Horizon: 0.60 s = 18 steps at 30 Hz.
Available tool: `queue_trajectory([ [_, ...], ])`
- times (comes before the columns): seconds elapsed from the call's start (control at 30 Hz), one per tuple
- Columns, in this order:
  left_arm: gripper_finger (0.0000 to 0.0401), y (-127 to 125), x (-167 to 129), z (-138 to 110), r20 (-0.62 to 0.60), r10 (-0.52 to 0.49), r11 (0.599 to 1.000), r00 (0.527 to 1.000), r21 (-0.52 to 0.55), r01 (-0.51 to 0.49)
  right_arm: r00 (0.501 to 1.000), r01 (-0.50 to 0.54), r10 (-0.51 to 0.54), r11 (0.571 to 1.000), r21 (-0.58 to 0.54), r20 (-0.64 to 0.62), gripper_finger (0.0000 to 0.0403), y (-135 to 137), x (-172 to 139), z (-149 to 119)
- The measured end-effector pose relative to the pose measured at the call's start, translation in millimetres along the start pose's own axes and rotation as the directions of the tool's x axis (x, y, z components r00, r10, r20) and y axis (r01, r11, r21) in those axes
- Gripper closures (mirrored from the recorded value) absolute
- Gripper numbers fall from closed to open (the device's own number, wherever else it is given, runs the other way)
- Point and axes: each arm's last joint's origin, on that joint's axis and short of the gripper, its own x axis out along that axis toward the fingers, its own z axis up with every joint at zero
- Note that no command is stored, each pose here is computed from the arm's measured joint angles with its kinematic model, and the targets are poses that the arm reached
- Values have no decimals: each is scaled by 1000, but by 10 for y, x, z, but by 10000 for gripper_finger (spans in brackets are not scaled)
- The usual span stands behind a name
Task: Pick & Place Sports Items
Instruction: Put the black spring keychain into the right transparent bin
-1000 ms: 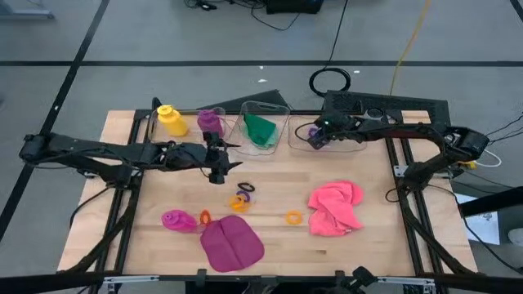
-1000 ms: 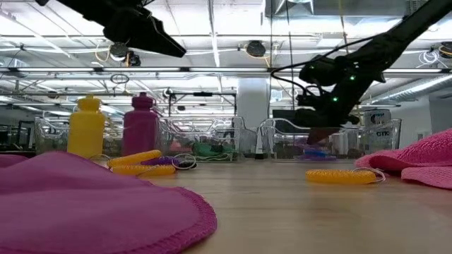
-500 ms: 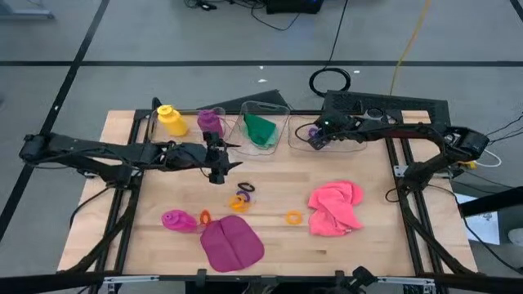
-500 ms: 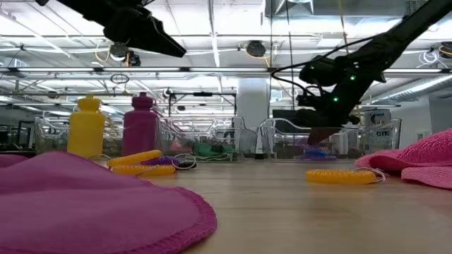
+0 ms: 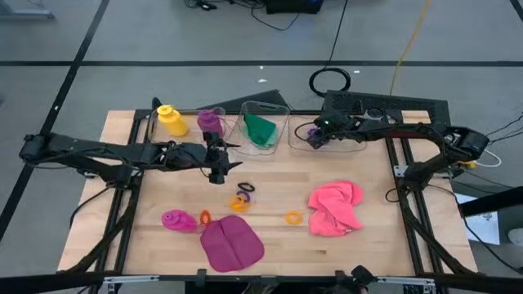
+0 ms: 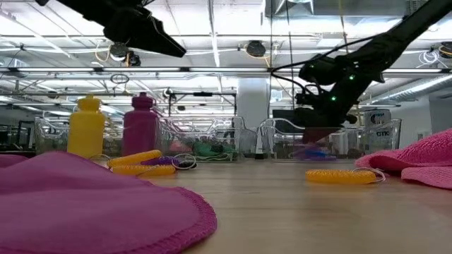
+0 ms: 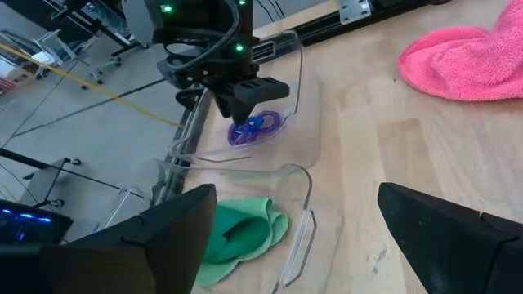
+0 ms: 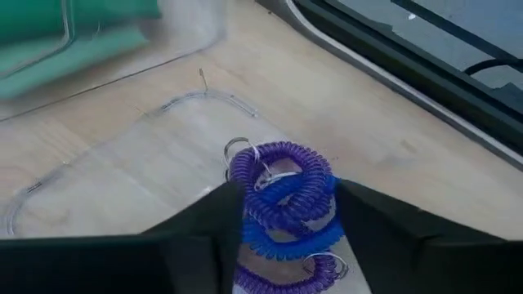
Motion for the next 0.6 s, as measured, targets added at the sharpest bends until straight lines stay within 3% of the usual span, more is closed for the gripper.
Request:
queue_trajectory([
  [0.33,116,-1,0,0,0,0,1000,1000,3,0,995,-11,15,999,-33,100,212,8,-46,104],
  [0.6,116,0,0,0,0,0,1000,1000,2,0,972,-54,61,998,-36,227,199,83,-348,238],
])
